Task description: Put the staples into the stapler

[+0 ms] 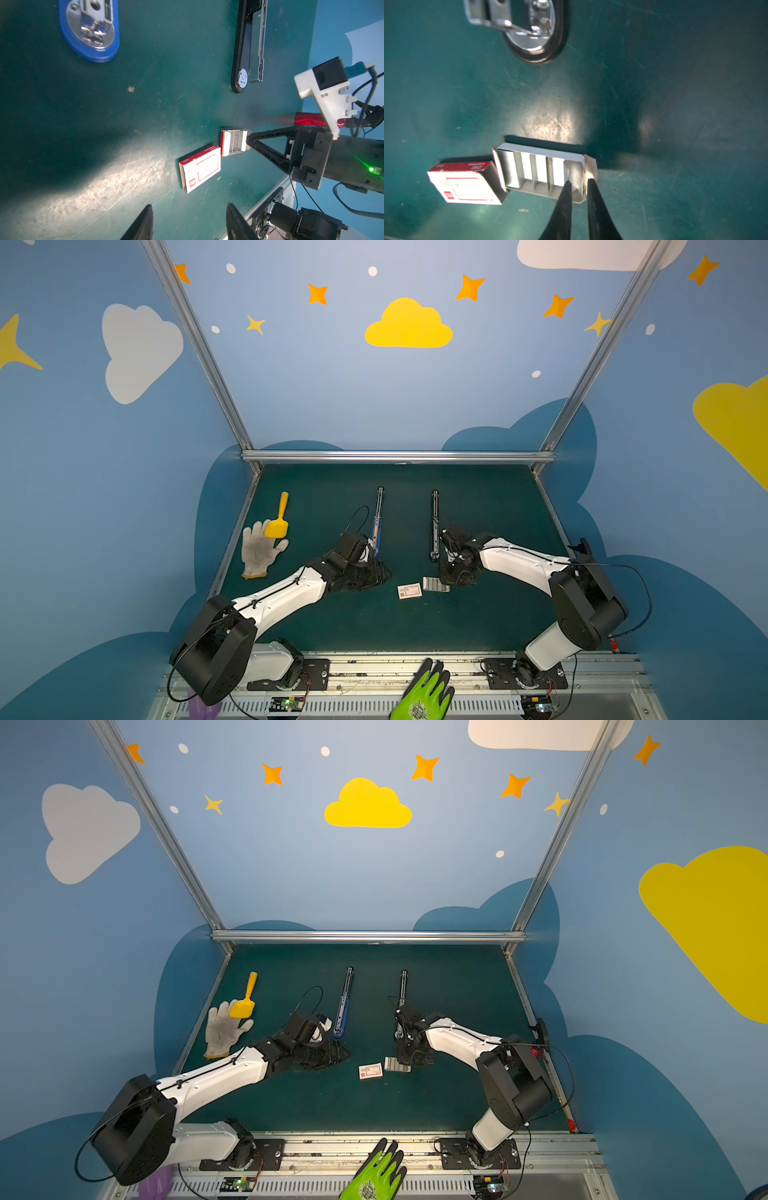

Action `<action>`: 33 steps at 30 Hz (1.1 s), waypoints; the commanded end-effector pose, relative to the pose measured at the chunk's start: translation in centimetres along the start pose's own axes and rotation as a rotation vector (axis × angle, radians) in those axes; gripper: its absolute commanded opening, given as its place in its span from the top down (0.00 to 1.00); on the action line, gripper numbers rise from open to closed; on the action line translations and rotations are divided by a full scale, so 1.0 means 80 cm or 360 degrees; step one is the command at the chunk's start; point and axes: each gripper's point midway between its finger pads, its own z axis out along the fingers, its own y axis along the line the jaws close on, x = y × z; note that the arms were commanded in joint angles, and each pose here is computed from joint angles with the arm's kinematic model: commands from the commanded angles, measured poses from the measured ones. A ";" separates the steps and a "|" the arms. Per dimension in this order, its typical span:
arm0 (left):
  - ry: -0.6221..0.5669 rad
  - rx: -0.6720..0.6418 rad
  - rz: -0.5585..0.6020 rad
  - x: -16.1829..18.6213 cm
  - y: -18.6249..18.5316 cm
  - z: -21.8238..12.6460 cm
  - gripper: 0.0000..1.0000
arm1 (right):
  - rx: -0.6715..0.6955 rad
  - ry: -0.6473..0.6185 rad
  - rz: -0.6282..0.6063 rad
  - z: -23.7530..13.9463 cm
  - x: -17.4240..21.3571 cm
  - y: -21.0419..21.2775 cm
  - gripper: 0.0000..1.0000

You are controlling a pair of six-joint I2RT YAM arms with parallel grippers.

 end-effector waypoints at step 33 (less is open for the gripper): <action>0.0019 -0.0009 -0.0012 0.002 0.005 0.006 0.44 | 0.0004 0.0048 0.0008 0.001 0.005 -0.007 0.92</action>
